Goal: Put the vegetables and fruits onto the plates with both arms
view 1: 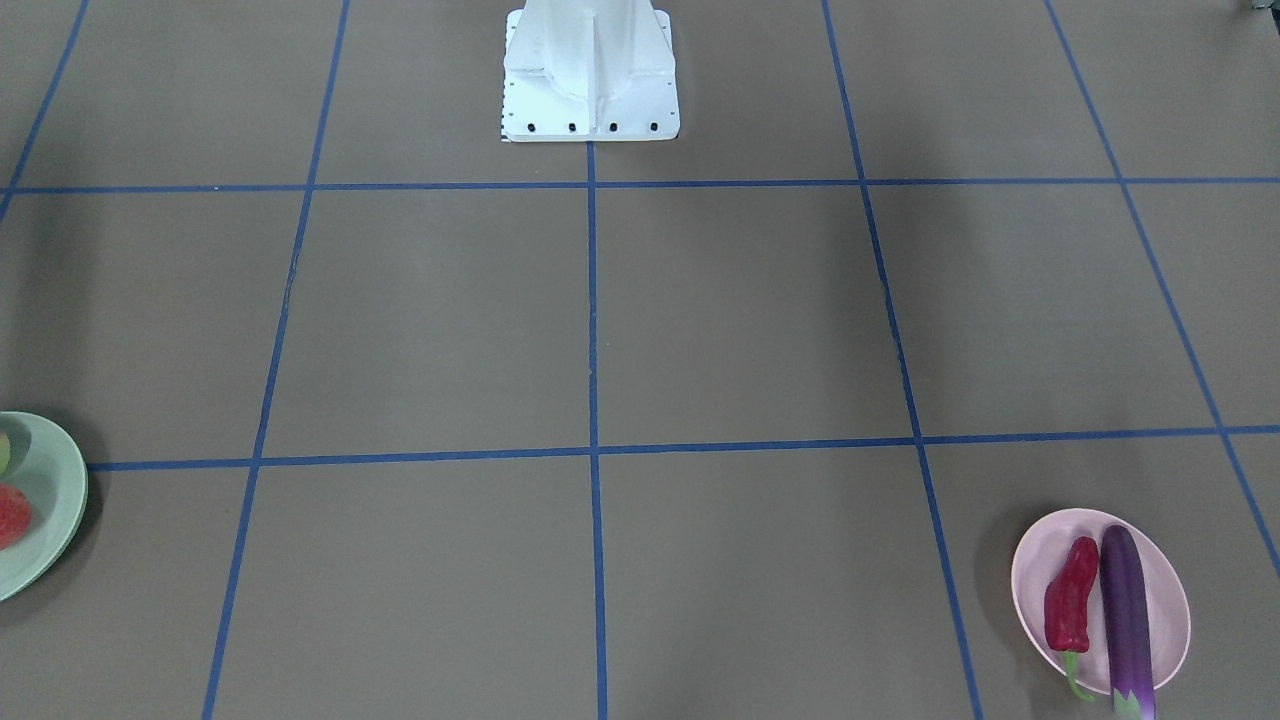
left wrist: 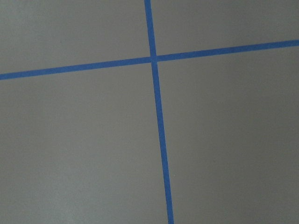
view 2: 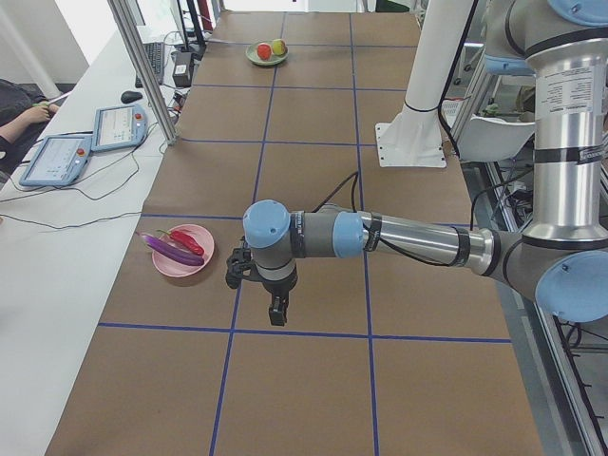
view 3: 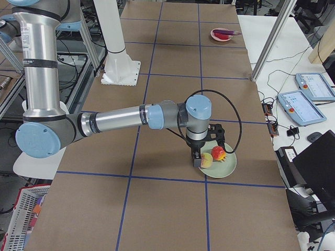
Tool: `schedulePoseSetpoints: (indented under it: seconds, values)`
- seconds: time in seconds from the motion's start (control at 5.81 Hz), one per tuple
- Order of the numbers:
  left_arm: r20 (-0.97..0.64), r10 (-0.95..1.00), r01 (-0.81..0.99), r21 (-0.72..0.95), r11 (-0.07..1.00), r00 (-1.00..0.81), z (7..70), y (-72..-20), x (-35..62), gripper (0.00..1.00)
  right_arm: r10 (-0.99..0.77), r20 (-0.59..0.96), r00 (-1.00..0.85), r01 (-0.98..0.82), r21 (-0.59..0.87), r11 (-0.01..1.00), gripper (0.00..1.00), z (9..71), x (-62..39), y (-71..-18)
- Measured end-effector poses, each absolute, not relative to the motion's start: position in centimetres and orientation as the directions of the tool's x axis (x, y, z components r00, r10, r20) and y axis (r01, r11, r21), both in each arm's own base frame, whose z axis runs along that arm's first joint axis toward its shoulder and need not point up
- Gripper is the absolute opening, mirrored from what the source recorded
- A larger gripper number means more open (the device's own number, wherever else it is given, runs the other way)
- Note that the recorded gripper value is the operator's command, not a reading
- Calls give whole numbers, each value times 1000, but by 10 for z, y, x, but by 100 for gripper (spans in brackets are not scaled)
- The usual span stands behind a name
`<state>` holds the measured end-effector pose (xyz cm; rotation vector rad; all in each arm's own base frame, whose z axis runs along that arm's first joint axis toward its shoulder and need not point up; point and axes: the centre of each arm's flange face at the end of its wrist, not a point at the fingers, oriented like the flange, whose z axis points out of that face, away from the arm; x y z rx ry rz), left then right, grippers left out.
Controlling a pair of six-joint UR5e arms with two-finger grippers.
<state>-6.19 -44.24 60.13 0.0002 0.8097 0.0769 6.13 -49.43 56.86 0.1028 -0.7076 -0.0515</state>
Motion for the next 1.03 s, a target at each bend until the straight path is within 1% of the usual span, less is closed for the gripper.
schedulePoseSetpoints:
  seconds: [0.34, 1.03]
  values:
    - [-755, 59, -54, 31, 998, 653, 599, -440, -63, 100, -82, 646, 759, 13, 112, 994, 100, 569, 61, -494]
    - [-757, 57, -55, 29, 998, 651, 601, -440, -63, 100, -100, 644, 758, 45, 102, 994, 100, 574, 44, -493]
